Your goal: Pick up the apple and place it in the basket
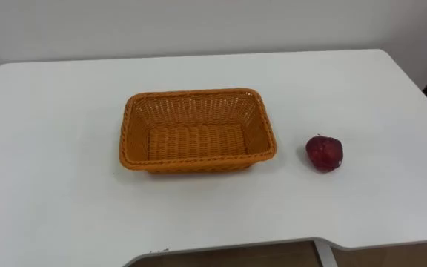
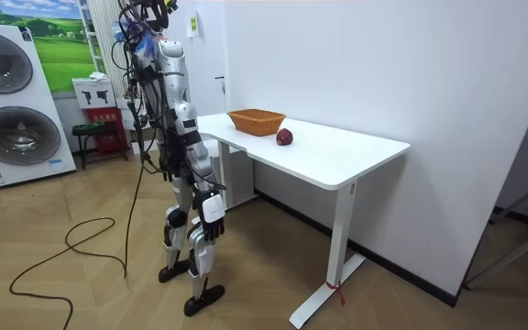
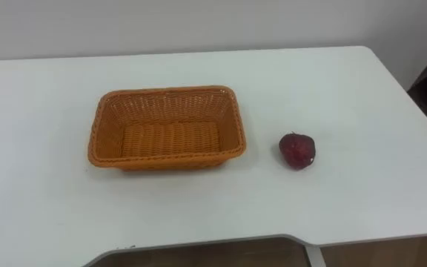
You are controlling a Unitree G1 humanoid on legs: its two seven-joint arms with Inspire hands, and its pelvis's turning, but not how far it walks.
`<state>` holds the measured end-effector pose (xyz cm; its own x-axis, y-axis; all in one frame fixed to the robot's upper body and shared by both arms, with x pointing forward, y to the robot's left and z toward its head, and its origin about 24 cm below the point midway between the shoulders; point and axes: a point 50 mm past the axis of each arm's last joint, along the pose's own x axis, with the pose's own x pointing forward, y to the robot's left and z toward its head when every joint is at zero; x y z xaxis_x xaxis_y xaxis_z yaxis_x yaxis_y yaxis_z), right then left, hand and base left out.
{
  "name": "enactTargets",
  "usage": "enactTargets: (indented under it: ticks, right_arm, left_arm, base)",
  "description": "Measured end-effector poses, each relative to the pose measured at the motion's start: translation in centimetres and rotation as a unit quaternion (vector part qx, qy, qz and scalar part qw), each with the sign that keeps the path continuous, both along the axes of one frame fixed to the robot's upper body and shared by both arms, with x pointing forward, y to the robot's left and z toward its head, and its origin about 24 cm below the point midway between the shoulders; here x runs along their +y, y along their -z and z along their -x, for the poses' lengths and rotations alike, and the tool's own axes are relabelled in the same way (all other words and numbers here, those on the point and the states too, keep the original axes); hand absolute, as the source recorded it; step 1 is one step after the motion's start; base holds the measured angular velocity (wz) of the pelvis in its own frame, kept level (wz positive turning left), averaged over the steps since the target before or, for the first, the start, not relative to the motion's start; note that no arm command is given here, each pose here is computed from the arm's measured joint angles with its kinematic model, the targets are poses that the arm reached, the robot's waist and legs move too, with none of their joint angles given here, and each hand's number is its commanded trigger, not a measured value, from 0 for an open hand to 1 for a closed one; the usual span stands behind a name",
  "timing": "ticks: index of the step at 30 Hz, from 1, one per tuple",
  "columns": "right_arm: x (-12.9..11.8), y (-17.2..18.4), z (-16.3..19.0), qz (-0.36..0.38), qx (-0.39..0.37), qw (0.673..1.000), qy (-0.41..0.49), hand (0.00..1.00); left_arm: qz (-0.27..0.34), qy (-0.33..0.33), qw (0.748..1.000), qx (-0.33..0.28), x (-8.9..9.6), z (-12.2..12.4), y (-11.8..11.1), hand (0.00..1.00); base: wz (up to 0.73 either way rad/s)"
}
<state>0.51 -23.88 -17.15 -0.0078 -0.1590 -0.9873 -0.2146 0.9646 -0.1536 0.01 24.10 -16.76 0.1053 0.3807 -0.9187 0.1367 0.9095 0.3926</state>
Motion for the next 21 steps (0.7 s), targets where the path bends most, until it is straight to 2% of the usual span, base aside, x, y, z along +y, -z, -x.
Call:
enactTargets:
  ticks: [7, 14, 17, 18, 19, 21]
  right_arm:
    - [0.0, 0.0, -0.4, 0.004, -0.007, 1.0, 0.005, 0.0]
    - [-0.2, 0.0, 0.5, 0.031, -0.028, 0.99, 0.134, 0.0]
    - [-0.8, -0.2, 1.3, 0.05, -0.054, 0.947, 0.313, 0.0]
    - [-1.2, -0.3, 0.9, 0.056, -0.078, 0.917, 0.388, 0.0]
    - [-1.5, -0.4, 0.7, 0.059, -0.091, 0.899, 0.425, 0.0]
    - [-2.8, -0.9, -0.7, 0.063, -0.153, 0.799, 0.579, 0.0]
  left_arm:
    - [0.0, 0.0, 1.0, 0.001, 0.0, 0.1, 0.0, 0.0]
    - [-0.001, -0.006, 1.0, -0.002, 0.0, 0.1, 0.0, 0.0]
    - [-0.005, -0.028, 1.0, -0.003, 0.3, 0.5, -0.1, 0.0]
    - [-0.01, -0.041, 0.999, -0.005, 0.5, 0.7, -0.2, 0.0]
    - [-0.013, -0.047, 0.999, -0.008, 0.7, 0.7, -0.2, 0.0]
    - [-0.028, -0.076, 0.996, -0.024, 1.4, 1.0, -0.4, 0.0]
  base:
    - [0.0]
    - [0.0]
    - [-0.04]
    - [-0.08]
    - [-0.1]
    - [-0.14]
